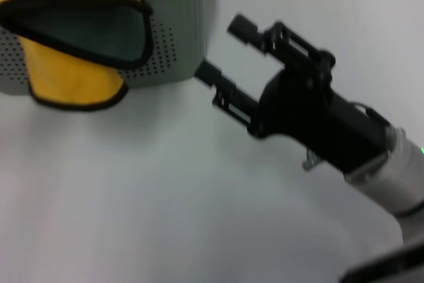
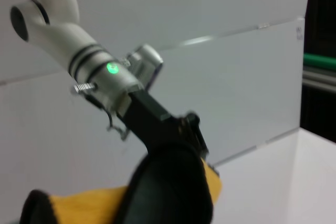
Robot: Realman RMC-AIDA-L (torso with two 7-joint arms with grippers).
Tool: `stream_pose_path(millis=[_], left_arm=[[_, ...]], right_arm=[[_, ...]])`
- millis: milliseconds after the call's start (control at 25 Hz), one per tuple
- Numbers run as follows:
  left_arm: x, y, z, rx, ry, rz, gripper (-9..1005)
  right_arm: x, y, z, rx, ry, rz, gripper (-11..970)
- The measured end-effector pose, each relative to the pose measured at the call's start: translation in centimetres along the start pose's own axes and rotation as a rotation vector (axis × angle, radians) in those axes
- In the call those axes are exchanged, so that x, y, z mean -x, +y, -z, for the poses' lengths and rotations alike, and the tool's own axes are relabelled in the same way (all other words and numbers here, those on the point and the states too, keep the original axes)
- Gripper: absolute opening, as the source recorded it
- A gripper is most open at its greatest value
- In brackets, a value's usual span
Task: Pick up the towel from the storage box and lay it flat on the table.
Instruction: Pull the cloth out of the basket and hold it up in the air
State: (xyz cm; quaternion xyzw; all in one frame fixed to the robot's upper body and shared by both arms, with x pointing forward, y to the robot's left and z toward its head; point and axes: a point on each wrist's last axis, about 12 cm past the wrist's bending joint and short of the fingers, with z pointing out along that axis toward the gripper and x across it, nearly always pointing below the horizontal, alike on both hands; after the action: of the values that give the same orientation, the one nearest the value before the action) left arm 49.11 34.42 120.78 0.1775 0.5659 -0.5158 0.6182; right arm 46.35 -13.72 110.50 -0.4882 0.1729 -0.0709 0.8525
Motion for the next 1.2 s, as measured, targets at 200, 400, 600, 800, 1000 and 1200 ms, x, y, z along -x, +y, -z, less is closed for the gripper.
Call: stream_pose_path(millis=[200,400,600,800,1000,1200], left_arm=[[-0.1,0.2,-0.8,-0.021,0.02,-0.001,42],[-0.2,0.5,-1.4,-0.034,0.022,0.01,45],[-0.4,1.0,-2.3,-0.053,0.031,0.028,48],[-0.5,1.2,-2.7,-0.061,0.035,0.034,51],[-0.5,1.2,-2.8,-0.057,0.04,0.031,54],[-0.6,1.3,-2.8,-0.053,0.05,0.03,57]], right_arm=[[-2.2,-0.6,-1.4,-0.039,0.055,-0.036,597],[-3.9,-0.7,-2.6,-0.006,0.056,-0.112,598],[-5.3,-0.3,-3.2,0.057,0.09,-0.199,599],[-5.7,0.1,-4.0,0.104,0.095,-0.24,599],[-5.3,0.1,-4.8,0.111,0.06,-0.254,598],[-4.8,0.0,-5.1,0.098,0.022,-0.259,599]])
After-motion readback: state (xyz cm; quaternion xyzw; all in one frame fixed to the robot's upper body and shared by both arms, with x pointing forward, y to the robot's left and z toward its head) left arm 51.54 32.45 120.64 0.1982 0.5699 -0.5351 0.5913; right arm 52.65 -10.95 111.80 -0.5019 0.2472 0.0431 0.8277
